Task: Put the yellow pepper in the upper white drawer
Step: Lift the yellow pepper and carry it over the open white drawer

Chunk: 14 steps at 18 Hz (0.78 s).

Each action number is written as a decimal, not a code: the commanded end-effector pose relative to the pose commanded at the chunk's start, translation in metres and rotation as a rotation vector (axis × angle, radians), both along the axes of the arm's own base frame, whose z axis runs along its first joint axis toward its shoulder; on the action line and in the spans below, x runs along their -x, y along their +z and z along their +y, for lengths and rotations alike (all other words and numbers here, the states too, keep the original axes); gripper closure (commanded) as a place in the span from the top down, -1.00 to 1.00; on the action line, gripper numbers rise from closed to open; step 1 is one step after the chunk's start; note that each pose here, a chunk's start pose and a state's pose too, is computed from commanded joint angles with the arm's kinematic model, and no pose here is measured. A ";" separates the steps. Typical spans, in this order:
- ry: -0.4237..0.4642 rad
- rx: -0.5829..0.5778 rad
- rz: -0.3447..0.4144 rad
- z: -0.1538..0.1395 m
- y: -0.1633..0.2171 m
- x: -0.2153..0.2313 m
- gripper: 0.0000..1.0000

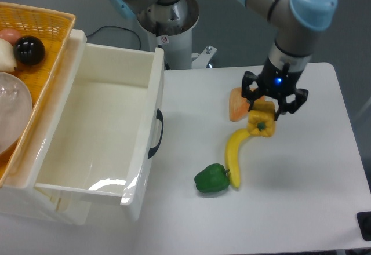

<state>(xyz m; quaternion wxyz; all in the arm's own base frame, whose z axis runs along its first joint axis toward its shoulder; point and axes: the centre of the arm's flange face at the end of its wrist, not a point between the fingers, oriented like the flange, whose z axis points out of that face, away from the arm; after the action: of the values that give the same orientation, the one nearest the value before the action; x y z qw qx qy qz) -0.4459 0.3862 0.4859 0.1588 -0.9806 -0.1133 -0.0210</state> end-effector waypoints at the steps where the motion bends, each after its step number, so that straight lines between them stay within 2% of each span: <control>1: 0.010 -0.007 0.001 0.008 0.008 -0.013 -0.50; 4: 0.064 -0.046 0.003 0.018 0.036 -0.045 -0.50; 9: 0.083 -0.144 -0.013 0.027 0.074 -0.090 -0.50; 14: 0.077 -0.137 -0.065 0.047 0.065 -0.138 -0.50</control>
<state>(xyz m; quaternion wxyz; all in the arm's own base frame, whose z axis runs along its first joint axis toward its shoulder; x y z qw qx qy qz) -0.3080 0.4329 0.5508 0.2222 -0.9612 -0.1542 -0.0544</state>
